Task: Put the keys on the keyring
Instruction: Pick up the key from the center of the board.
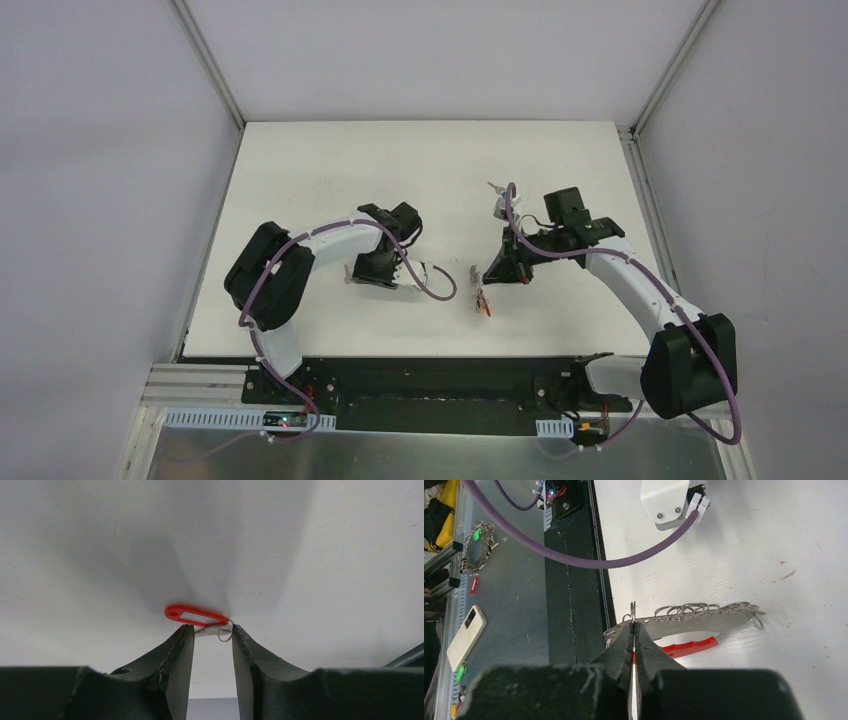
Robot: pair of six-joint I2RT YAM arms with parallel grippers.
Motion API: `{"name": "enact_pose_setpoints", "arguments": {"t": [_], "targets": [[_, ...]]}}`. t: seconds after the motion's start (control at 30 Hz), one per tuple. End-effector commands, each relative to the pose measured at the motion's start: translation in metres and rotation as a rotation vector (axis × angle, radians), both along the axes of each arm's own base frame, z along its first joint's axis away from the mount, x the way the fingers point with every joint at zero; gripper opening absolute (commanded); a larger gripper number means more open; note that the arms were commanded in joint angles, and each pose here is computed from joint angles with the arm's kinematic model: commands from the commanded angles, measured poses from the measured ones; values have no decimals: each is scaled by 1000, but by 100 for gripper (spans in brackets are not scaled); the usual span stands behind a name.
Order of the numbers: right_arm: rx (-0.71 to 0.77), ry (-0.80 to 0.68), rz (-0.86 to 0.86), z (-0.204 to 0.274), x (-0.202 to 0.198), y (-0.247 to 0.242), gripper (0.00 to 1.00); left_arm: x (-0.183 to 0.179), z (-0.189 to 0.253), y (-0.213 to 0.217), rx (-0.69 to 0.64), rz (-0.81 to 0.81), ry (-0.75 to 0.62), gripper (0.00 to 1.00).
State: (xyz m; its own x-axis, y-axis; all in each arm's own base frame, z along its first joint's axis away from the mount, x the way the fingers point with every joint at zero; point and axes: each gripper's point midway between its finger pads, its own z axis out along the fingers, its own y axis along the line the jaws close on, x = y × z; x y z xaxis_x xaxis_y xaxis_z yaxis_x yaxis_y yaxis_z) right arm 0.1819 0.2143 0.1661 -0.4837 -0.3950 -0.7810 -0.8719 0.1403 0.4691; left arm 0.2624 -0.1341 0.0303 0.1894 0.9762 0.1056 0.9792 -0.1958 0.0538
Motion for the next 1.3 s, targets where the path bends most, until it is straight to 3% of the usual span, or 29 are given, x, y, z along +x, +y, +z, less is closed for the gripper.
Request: {"name": "enact_pose_setpoints", "arguments": {"t": [0.0,0.37,0.8,0.93,1.1,1.27], "targets": [[48,-13,26,13,-1,2,0,-10,0,10,68,-36,35,36],[51,-10,29,14,-2,3,0,-17,4,14,112,31,69,41],[54,-2,27,14,-2,2,0,-7,-3,11,127,104,23,21],[56,5,27,14,-2,3,0,-5,-3,11,127,107,11,10],[55,12,27,13,-1,3,0,-10,3,-3,54,151,30,0],[55,11,24,14,0,3,0,-25,13,-31,-58,206,82,0]]}}
